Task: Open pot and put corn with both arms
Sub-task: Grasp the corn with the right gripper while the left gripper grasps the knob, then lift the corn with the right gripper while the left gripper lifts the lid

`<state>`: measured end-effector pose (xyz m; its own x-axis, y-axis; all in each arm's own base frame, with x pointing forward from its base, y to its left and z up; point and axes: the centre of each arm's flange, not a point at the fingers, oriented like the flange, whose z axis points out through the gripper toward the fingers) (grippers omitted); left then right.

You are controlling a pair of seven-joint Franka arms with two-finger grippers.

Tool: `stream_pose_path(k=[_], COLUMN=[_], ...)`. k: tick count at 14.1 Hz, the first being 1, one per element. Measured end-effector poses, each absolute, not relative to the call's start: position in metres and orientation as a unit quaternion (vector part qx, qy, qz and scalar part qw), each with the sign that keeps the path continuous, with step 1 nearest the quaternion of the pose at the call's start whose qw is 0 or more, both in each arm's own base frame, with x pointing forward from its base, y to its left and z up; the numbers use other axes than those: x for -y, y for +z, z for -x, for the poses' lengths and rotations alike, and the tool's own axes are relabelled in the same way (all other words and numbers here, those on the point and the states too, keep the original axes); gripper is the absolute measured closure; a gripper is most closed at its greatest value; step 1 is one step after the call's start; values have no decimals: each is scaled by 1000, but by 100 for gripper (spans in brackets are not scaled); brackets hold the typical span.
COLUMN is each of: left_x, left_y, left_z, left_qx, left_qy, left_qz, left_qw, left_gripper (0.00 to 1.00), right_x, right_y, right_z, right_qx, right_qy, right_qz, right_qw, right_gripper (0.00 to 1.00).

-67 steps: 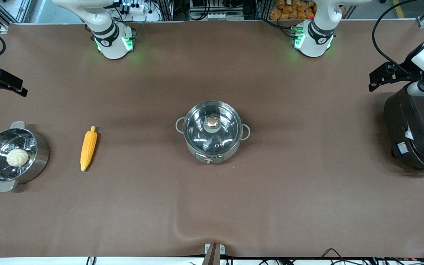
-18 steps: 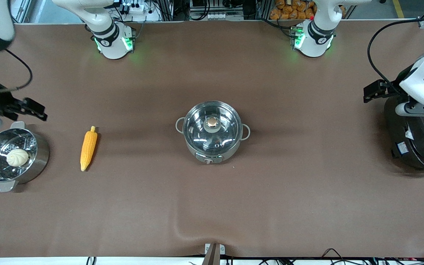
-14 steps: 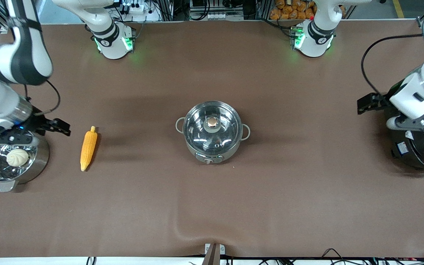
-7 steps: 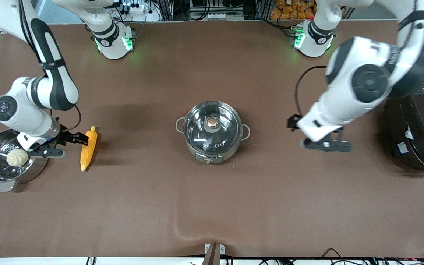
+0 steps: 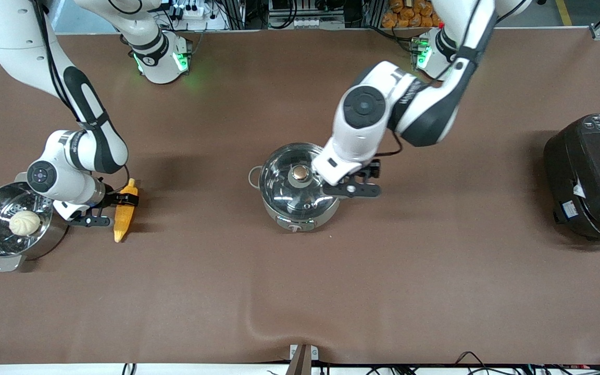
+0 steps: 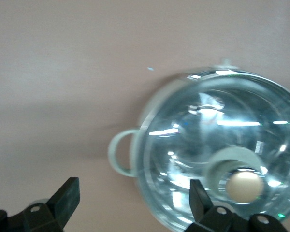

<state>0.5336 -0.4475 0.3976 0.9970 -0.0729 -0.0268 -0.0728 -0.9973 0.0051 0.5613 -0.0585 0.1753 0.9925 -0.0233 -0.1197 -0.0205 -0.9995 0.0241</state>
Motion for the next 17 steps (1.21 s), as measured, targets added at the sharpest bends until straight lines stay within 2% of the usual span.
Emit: stream_pose_path(k=[1, 4, 5, 8, 10, 12, 17], left_x=[461, 493, 500, 514, 523, 529, 534], left_y=[394, 393, 392, 378, 363, 353, 344], left_z=[-526, -510, -505, -500, -495, -493, -489], left_qx=[35, 24, 27, 35, 42, 46, 49], left_qy=[-7, 16, 20, 26, 26, 24, 20], left_qz=[-999, -999, -999, -998, -998, -998, -998], left_qw=[7, 29, 34, 41, 42, 41, 38], left_gripper=[0, 0, 0, 0, 0, 0, 0], right_x=[58, 58, 55, 40, 32, 34, 35], right_y=[177, 183, 186, 212, 252, 291, 319], right_z=[-563, -570, -571, -584, -600, -613, -623], right_qx=[7, -9, -18, -43, -75, -115, -130], right_qy=[-58, -50, -50, -71, -84, -86, -79], right_qz=[-998, -999, -999, -997, -994, -990, -988], right_qw=[11, 11, 10, 2, -5, -10, -11], right_gripper=[10, 46, 53, 56, 62, 62, 62])
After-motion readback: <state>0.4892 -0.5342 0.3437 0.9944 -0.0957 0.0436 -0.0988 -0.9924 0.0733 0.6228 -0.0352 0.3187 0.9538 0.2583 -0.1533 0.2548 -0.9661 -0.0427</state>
